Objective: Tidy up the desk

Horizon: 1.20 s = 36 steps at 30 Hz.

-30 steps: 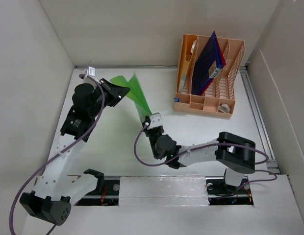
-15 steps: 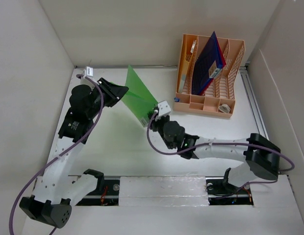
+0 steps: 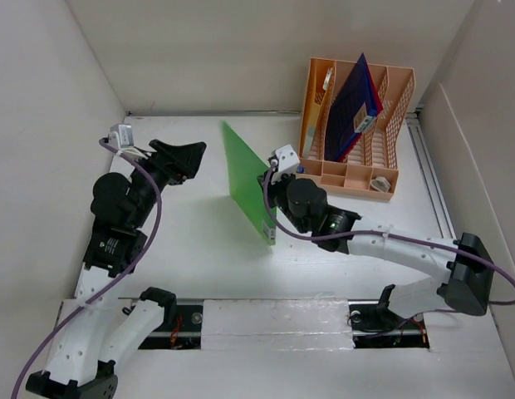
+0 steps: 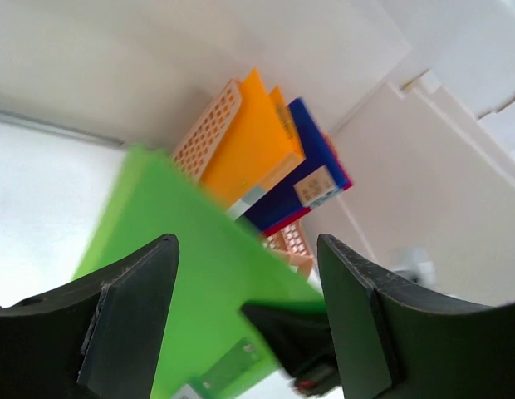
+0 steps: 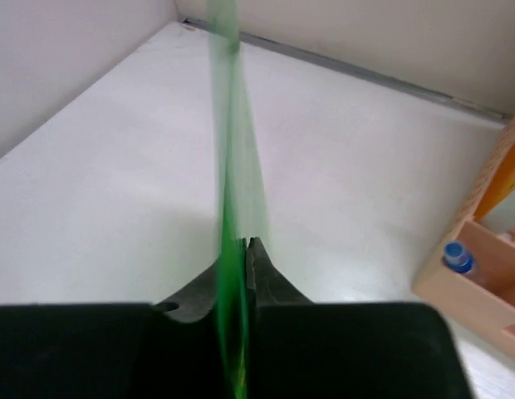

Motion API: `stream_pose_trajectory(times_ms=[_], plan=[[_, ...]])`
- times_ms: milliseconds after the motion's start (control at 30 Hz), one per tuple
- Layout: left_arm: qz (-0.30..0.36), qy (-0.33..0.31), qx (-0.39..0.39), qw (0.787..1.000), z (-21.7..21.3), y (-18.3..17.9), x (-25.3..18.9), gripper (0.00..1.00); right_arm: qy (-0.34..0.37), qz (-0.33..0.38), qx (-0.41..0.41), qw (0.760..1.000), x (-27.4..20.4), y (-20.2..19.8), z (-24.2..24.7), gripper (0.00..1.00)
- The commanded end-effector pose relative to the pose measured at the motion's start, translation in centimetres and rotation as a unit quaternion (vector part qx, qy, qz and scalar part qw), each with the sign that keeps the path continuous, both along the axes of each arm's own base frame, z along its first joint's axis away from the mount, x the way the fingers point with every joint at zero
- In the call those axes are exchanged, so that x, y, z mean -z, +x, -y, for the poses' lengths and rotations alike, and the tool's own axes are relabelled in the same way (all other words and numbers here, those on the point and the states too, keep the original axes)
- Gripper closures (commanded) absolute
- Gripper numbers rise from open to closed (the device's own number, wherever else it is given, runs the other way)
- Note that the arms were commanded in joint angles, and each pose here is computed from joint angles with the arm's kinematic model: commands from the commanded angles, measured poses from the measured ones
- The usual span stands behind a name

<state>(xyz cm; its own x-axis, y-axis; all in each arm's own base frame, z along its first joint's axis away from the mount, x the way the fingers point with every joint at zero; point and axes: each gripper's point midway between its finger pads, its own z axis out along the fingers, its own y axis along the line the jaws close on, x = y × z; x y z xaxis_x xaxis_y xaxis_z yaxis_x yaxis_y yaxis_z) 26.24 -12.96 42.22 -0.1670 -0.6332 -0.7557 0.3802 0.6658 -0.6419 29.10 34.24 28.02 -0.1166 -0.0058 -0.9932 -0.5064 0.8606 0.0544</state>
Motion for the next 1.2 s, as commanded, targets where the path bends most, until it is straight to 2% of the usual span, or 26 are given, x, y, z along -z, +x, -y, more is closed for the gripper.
stream_pose_trajectory(times_ms=[0,100,167,233,367,433,533,600,733,833,1033,1167], plan=[[0.009,0.023,-0.013,1.000,-0.2,1.2,1.6,0.37,0.055,0.038,0.048,0.997,-7.0,0.2,2.6,1.00],[0.012,0.026,-0.019,0.999,-0.3,1.4,2.4,0.38,0.084,0.065,0.092,0.990,-10.8,0.8,5.8,1.00],[0.009,0.031,-0.020,0.999,-0.3,1.7,2.6,0.38,0.107,0.072,0.067,0.989,-12.8,0.7,6.4,1.00],[0.005,0.035,-0.020,0.999,-0.2,1.9,3.0,0.38,0.105,0.064,0.050,0.991,-12.5,1.4,6.6,1.00],[0.002,0.037,-0.022,0.999,-0.3,2.0,3.5,0.38,0.101,0.003,0.012,0.995,-8.0,1.4,4.3,1.00],[-0.002,0.039,-0.023,0.999,-0.3,2.1,3.8,0.38,0.091,-0.023,0.020,0.995,-4.5,1.7,4.3,1.00],[-0.004,0.037,-0.020,0.999,-0.1,2.4,4.3,0.38,0.106,-0.029,0.037,0.993,-3.2,1.3,5.1,1.00],[-0.014,0.042,-0.014,0.999,0.3,2.9,4.7,0.38,0.121,-0.013,0.044,0.992,-4.5,1.1,5.8,1.00],[-0.017,0.042,-0.002,0.999,0.7,2.9,4.9,0.38,0.164,0.050,0.055,0.984,-10.5,0.2,8.3,1.00],[-0.015,0.041,-0.008,0.999,0.4,2.7,4.7,0.38,0.169,0.076,0.083,0.979,-13.0,0.7,10.2,1.00],[-0.011,0.043,-0.019,0.999,0.0,2.5,4.7,0.39,0.164,0.135,0.210,0.954,-18.4,2.7,18.5,1.00],[-0.004,0.041,-0.022,0.999,-0.2,2.4,4.5,0.39,0.163,0.157,0.259,0.939,-20.4,2.8,21.9,1.00]])
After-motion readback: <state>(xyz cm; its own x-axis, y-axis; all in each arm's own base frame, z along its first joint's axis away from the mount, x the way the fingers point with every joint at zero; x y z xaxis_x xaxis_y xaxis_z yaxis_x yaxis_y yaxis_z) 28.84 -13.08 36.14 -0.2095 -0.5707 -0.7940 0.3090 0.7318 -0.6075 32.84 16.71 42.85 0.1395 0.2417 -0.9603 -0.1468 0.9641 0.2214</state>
